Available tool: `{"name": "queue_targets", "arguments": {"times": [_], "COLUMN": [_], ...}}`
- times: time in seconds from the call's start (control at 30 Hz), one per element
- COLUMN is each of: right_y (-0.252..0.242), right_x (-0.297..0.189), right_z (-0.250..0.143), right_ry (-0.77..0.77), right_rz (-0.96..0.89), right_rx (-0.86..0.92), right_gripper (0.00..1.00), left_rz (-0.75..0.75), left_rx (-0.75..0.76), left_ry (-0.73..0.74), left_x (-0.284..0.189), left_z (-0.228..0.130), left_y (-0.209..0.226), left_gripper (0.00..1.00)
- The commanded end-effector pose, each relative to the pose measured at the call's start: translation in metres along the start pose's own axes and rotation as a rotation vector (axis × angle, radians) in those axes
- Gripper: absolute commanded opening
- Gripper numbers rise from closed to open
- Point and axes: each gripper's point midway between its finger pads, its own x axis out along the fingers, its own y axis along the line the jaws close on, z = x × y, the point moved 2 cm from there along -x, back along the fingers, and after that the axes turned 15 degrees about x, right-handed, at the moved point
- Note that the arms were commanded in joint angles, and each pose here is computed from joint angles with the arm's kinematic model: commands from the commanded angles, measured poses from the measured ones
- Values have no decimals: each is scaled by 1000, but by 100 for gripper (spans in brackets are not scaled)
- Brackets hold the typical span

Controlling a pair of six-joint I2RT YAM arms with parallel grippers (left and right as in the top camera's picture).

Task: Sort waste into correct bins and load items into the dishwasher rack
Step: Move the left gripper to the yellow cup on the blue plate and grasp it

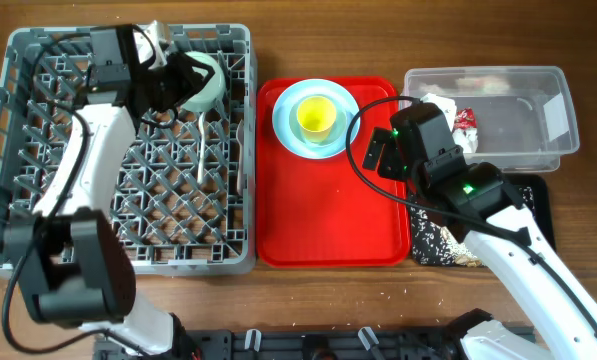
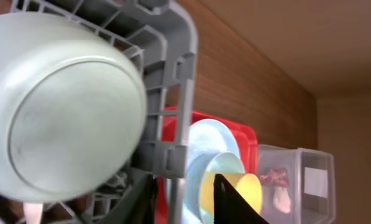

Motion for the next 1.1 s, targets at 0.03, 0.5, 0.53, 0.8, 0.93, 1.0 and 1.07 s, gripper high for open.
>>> {"name": "queue_targets", "arguments": {"times": [0.03,0.5,0.53,0.8,0.93,1.0,1.07], "right_y": [1,1,1,1,1,1,1], "right_x": [0,0,0,0,0,0,0], "right_z": [1,1,1,1,1,1,1], "right_ry": [-1,-2,-1,-1,-2,-1,-1], "right_rz": [3,3,3,3,3,3,3], "right_rx": [1,1,2,2,1,2,2], "right_gripper": [100,100,100,100,100,100,100], "left_rz": [95,231,218,226,157,158,174], "left_rx": [46,527,538,535,526,527,535], "left_ry": [-98,52,52,144,185,187,191], "left_x": [-43,57,71,123,133,135,138], "left_z": [17,-100,-105,-136,-148,-149,-150], "left_y": [-14,-168,-172,-149,-153,-152,-148], "left_gripper": [41,46,46,46,43,42,33]}}
